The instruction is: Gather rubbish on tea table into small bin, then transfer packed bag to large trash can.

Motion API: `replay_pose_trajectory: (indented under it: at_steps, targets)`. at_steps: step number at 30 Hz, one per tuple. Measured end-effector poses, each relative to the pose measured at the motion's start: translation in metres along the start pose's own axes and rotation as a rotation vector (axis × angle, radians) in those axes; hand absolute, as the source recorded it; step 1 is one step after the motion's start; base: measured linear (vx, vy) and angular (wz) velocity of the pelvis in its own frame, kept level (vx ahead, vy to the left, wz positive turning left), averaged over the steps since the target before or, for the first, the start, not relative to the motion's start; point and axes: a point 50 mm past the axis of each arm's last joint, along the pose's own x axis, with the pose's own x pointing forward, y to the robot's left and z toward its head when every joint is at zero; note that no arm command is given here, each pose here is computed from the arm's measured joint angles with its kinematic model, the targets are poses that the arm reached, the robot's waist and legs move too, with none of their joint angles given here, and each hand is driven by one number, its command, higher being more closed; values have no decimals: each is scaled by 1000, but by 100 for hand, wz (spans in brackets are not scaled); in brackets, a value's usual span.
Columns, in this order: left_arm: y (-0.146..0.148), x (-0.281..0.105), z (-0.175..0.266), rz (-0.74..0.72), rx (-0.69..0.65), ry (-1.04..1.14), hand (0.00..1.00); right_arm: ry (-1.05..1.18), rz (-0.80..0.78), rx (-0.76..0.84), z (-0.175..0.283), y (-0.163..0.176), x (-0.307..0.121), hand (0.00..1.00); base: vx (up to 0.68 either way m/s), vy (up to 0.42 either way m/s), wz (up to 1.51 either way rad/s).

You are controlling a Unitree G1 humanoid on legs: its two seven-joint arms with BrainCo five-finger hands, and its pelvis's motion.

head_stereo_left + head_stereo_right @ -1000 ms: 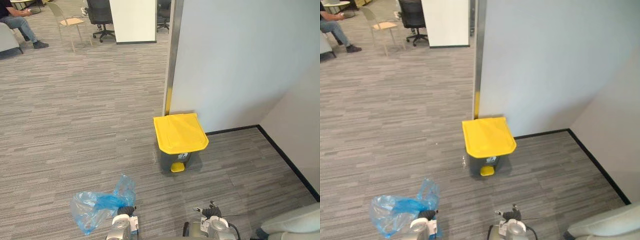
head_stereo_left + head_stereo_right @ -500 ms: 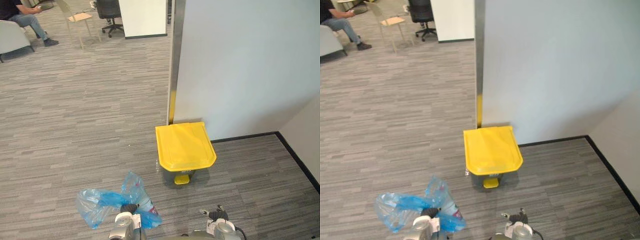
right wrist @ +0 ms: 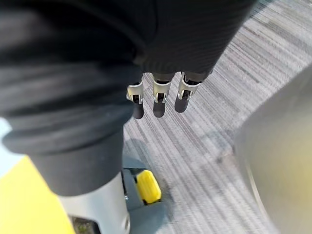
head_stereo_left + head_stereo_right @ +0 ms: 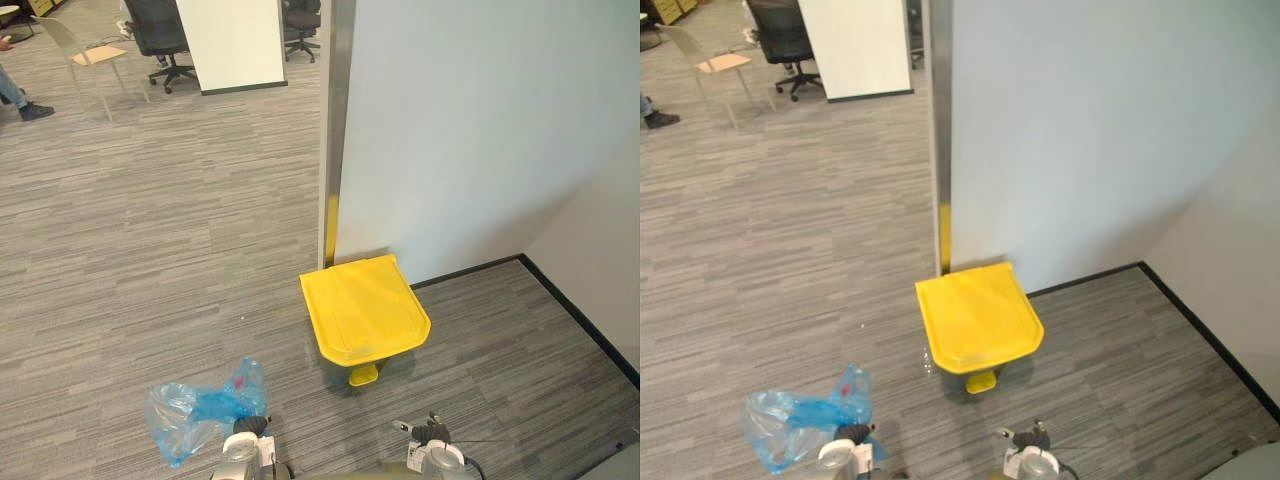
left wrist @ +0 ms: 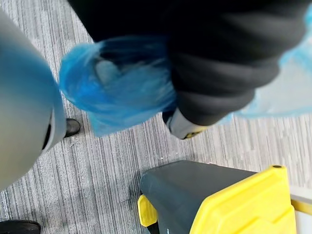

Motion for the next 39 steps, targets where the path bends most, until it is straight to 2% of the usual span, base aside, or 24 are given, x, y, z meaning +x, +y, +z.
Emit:
replay_pose_trajectory:
  at_steps: [4,7,11,26,39]
  targets:
    - [3,1,-1,7,2,5,100,15,5,-5,-5,1,-1,0,140,-117,33]
    - [-10,-1,-8,-22,-16,42,100,40,-38,-6,-7,-14,3,0,224,-151,20]
    - [-5,-2,-12,2,-43,57,100,41,-42,-12,-8,-16,3,0,149,-93,-15]
    - [7,0,-12,40,-65,57,100,59,-38,21,-13,-16,2,0,-10,55,-8]
    - [4,2,-1,32,-67,27,100,30,-18,-3,-5,-11,3,0,-43,-6,-9]
